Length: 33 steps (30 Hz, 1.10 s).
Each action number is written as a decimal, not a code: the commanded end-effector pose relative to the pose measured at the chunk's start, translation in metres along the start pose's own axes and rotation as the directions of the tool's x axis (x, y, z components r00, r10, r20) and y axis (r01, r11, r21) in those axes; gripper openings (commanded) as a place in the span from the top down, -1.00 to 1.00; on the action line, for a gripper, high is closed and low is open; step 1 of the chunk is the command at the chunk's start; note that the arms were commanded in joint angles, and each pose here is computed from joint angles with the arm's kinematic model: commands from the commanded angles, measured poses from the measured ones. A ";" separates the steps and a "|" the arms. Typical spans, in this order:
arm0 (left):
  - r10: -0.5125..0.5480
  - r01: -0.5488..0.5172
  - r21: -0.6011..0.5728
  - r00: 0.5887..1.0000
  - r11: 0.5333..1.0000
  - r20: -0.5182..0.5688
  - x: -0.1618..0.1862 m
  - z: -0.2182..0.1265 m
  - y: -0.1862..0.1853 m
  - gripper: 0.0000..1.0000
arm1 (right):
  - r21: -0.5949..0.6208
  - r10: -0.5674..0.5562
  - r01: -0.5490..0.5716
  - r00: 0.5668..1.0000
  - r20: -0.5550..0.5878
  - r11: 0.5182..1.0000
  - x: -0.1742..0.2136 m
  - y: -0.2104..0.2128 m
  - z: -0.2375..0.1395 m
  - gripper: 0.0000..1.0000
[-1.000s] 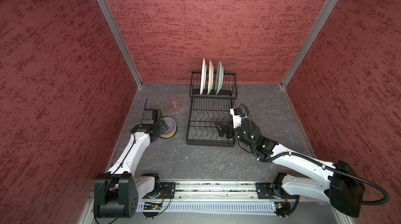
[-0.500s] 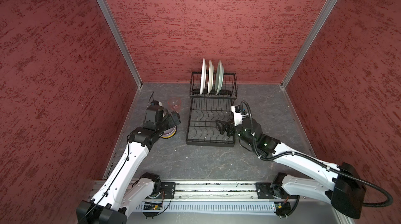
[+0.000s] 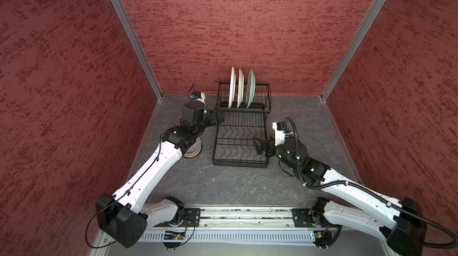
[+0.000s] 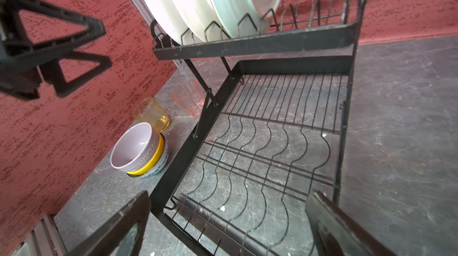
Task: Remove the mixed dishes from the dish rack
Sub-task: 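Reach the left gripper to the watermelon plate in the rack and grip its rim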
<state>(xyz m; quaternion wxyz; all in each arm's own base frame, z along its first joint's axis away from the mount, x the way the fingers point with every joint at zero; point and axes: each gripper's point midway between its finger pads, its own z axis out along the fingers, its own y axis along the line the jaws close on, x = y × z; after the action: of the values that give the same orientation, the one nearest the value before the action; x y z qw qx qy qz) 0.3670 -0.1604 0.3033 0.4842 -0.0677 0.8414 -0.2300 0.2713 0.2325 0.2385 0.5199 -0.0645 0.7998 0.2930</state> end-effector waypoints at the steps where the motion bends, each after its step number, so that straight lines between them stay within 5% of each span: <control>1: 0.028 -0.033 0.081 0.997 0.996 0.066 -0.022 0.008 -0.024 -0.77 | 0.046 0.020 -0.020 1.000 0.011 0.999 0.002 -0.013 -0.008 -0.97; 14: 0.050 -0.071 0.183 0.992 0.981 0.114 -0.031 0.034 -0.046 -0.40 | 0.060 0.035 -0.036 0.999 0.019 0.998 0.008 -0.023 -0.023 -0.97; 33: 0.160 -0.186 0.161 0.974 0.969 0.163 -0.037 0.069 -0.057 -0.17 | 0.085 0.042 -0.044 0.999 0.023 0.995 0.010 -0.031 -0.030 -0.97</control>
<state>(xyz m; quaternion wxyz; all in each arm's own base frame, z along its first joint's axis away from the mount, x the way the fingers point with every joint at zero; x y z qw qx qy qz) 0.4294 -0.2191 0.3166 0.5441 0.0215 0.7950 -0.2672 0.2537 0.2014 0.2266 0.5193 -0.0361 0.8063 0.2808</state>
